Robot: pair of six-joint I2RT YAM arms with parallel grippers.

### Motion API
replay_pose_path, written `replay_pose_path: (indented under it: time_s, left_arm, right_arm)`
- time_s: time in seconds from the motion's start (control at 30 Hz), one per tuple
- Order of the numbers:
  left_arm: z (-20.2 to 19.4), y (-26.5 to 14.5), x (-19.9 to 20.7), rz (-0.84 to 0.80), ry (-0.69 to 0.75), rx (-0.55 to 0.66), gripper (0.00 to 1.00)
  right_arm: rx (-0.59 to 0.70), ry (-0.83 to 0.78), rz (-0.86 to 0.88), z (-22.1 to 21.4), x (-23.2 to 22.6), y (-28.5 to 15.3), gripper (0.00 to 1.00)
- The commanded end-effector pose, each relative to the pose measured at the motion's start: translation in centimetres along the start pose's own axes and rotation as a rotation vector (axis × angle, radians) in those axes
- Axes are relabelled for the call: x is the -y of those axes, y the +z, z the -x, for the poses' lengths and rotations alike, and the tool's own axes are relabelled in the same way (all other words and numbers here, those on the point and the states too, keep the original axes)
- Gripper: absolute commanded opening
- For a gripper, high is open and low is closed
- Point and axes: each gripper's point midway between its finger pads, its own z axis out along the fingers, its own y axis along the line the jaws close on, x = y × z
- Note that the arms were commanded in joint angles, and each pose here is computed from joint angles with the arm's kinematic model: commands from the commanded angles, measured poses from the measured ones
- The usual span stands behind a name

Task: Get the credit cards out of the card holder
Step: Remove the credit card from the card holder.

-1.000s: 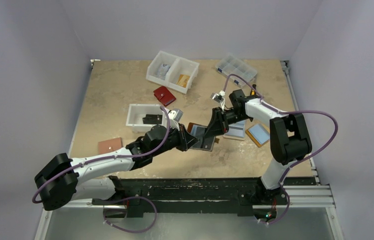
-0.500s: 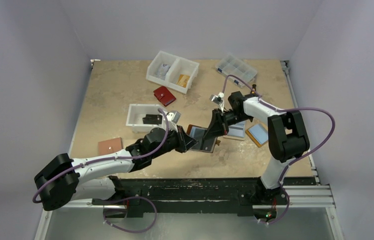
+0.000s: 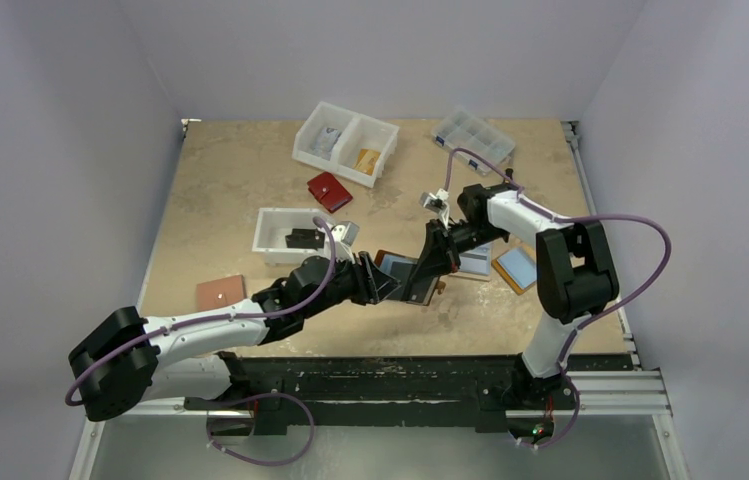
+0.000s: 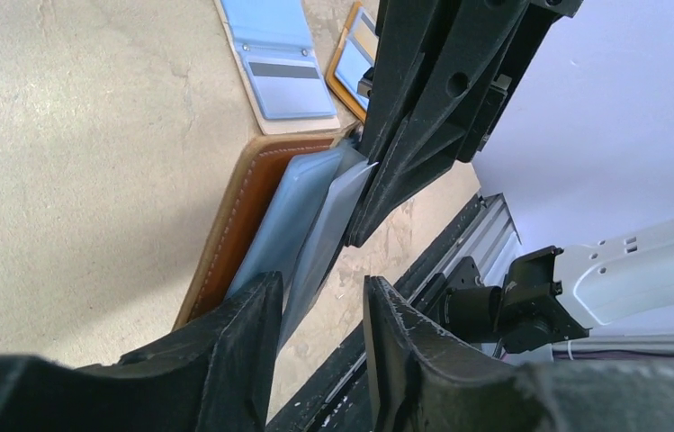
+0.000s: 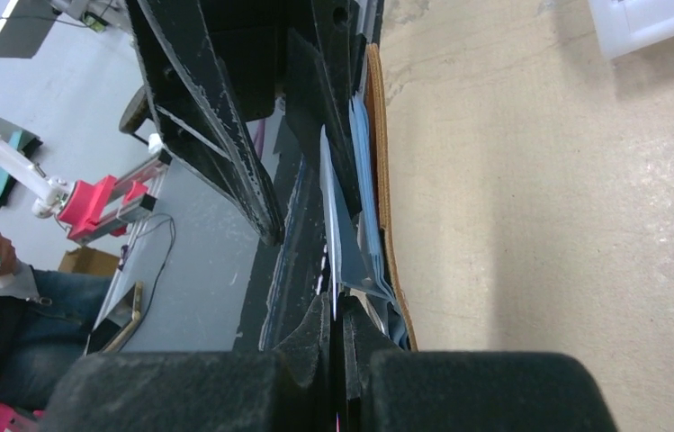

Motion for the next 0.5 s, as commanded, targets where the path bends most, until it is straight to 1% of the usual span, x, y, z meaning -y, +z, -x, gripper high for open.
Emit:
replay_pose_path:
  time_s: [0.0, 0.07, 0.4, 0.47]
  left_arm:
    - [1.19, 0.06, 0.64, -0.008, -0.022, 0.044, 0.43]
    - [1.17, 0.06, 0.56, -0.006, -0.02, 0.045, 0.45]
    - [0.83, -0.14, 0.62, -0.02, -0.022, 0.035, 0.47]
    - [0.83, -0.25, 0.55, -0.017, -0.025, 0.035, 0.49]
  right_arm:
    - [-0.009, -0.052, -0.002, 0.6, -0.01, -0.21, 0.0]
    - [-0.014, -0.052, -0.004, 0.5, 0.03, -0.23, 0.0]
    - [-0.021, -0.054, -0.008, 0.31, 0.23, -0.24, 0.0]
    - [-0.023, -0.051, -0.008, 0.24, 0.3, -0.23, 0.0]
